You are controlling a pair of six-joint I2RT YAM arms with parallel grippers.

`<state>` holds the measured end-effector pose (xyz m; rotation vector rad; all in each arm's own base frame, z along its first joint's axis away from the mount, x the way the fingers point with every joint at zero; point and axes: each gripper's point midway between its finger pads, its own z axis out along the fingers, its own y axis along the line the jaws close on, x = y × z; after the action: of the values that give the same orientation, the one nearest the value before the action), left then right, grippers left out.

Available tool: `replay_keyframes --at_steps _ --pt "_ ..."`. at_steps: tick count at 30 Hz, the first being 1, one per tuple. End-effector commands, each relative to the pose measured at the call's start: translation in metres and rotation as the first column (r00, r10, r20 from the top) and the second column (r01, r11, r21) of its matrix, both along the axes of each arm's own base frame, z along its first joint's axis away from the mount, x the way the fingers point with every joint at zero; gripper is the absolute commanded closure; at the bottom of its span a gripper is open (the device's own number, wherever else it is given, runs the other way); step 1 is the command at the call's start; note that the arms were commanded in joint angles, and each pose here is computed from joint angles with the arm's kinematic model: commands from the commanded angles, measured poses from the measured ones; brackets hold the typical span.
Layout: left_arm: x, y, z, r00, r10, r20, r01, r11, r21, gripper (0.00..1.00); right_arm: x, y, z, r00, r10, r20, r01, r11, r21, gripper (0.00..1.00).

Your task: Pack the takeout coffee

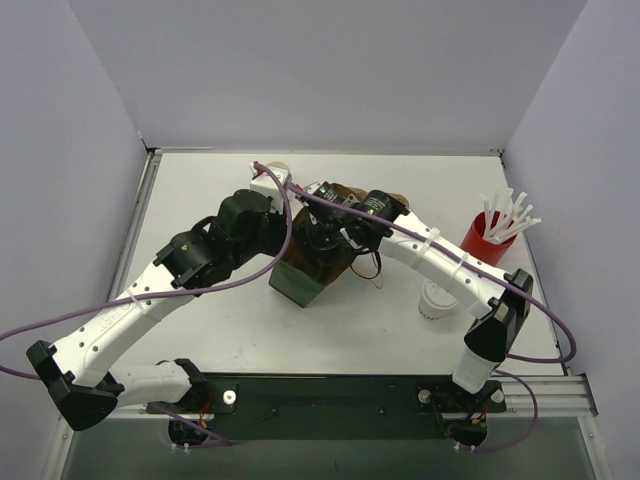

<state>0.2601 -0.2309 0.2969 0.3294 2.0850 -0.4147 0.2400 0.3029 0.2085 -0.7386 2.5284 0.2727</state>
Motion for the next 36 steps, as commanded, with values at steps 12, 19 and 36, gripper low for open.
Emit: replay_keyframes --at_steps 12,19,36 --pt "-0.016 -0.008 -0.022 0.994 0.005 -0.113 -0.006 1.0 -0.011 1.0 0.0 0.015 0.066 0.996 -0.037 0.081 0.02 0.979 0.204 0.3" --pt "-0.016 -0.007 -0.015 0.992 0.045 -0.117 -0.053 0.996 -0.068 1.0 0.006 -0.004 0.105 0.979 -0.169 0.118 0.126 0.944 0.304 0.29" --pt "-0.015 -0.011 -0.006 0.989 0.085 -0.125 -0.105 0.98 -0.166 1.0 0.022 -0.074 0.061 0.811 -0.583 0.045 0.561 0.798 0.219 0.41"
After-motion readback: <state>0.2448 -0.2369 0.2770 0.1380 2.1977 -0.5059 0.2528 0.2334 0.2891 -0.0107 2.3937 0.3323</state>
